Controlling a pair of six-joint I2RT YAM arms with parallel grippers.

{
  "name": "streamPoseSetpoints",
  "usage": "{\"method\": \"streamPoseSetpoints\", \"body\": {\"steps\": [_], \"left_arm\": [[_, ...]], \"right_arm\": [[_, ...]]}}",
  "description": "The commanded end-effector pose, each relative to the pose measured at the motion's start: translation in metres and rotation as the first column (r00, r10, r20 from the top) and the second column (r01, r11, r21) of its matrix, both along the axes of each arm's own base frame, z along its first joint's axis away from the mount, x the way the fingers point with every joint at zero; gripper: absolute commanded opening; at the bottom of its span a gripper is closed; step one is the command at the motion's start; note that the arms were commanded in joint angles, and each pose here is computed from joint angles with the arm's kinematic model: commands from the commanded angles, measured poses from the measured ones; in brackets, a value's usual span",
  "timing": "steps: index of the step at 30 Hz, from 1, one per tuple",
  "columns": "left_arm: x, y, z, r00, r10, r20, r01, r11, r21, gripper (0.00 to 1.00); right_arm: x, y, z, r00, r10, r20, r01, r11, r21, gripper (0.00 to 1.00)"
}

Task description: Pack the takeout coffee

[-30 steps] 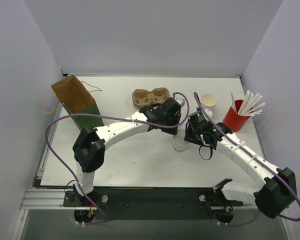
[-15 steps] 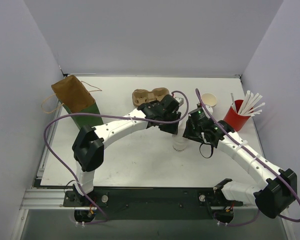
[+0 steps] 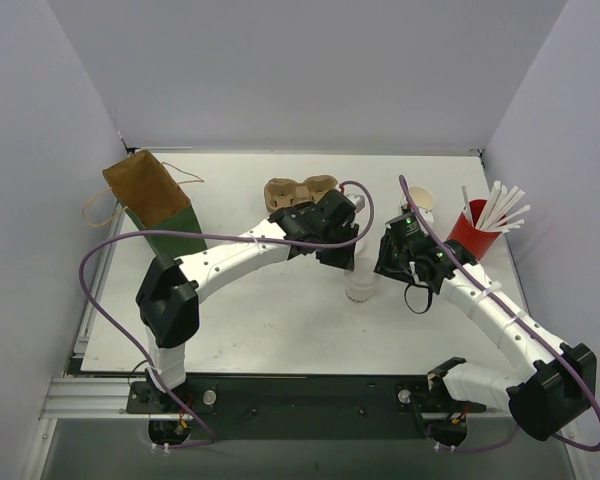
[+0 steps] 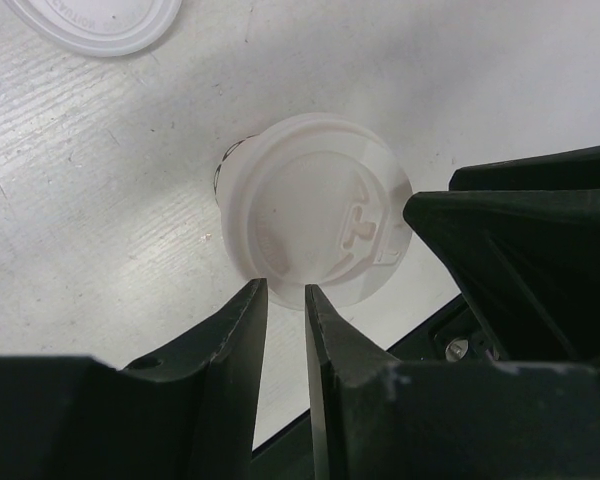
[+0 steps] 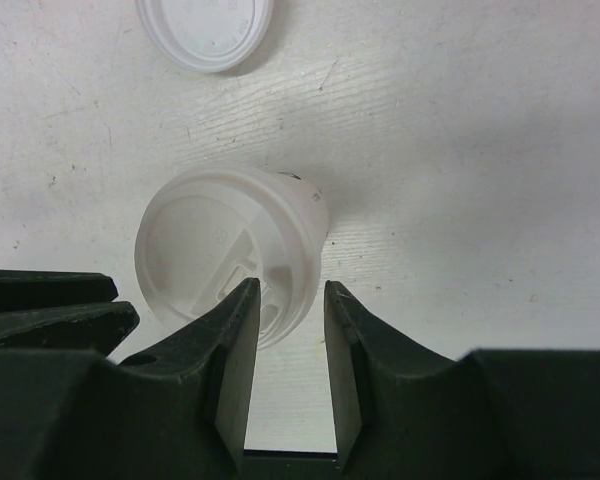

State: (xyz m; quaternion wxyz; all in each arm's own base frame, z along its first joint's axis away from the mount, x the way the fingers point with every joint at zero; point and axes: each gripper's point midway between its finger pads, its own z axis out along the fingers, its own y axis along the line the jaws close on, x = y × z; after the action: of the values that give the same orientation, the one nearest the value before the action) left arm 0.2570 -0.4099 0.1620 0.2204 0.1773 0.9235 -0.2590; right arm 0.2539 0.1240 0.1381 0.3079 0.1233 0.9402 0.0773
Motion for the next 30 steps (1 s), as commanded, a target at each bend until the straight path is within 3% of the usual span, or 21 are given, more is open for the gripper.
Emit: {"method": "streamPoseSetpoints", "body": {"steps": [1,14,30], "left_arm": [[0.002,-0.007,0.023,0.999,0.005,0.04,-0.003,0.999,-0.04,0.3],[-0.01,-0.009,-0.007,1.0,-0.002,-0.003,0.002,1.0,-0.003,0.29],[-0.01,0.007,-0.043,0.999,0.038,-0.016,-0.037,0.996,0.086,0.25]], "right_arm": [[-0.006,0.001,0.001,1.0,0.014,-0.003,-0.014,1.0,0.014,0.28],[-0.015,0.008,-0.024,0.999,0.017,-0.048,-0.015,0.999,0.045,0.19],[-0.022,0.009,-0.033,0.997,0.021,-0.072,-0.018,0.999,0.044,0.17]]}}
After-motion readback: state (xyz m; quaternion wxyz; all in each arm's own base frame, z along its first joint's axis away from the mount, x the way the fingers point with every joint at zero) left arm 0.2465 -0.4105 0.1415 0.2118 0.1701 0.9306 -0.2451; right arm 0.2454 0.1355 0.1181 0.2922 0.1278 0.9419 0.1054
